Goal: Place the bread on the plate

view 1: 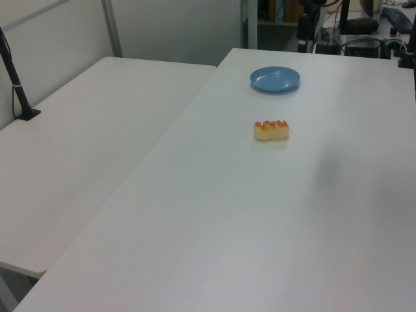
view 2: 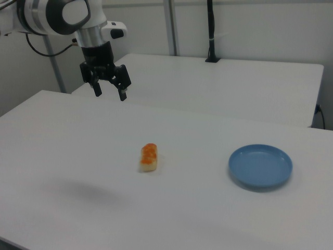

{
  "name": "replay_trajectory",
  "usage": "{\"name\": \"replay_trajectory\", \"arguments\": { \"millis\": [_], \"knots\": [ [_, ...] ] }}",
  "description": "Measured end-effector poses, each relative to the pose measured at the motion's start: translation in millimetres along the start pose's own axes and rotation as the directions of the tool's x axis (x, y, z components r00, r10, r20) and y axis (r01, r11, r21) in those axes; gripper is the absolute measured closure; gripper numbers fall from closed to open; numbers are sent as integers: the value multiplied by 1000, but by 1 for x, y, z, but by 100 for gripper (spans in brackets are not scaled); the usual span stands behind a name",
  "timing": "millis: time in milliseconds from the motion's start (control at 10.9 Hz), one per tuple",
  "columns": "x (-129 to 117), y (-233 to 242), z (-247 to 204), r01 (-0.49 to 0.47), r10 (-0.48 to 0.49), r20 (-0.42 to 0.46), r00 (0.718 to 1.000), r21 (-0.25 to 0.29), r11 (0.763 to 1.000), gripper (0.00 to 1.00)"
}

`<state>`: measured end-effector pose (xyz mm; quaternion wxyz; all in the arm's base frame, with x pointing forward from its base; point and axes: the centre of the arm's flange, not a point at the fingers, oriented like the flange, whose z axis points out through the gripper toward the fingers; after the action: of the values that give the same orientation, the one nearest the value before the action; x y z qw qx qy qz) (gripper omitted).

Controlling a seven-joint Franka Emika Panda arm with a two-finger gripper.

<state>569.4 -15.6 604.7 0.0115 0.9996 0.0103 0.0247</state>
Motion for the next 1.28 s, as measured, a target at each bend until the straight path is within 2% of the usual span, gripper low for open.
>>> {"name": "replay_trajectory", "arguments": {
  "millis": [1279],
  "knots": [
    [-1, -5, 7, 27, -27, 14, 1000, 1, 1000, 0]
  ]
}}
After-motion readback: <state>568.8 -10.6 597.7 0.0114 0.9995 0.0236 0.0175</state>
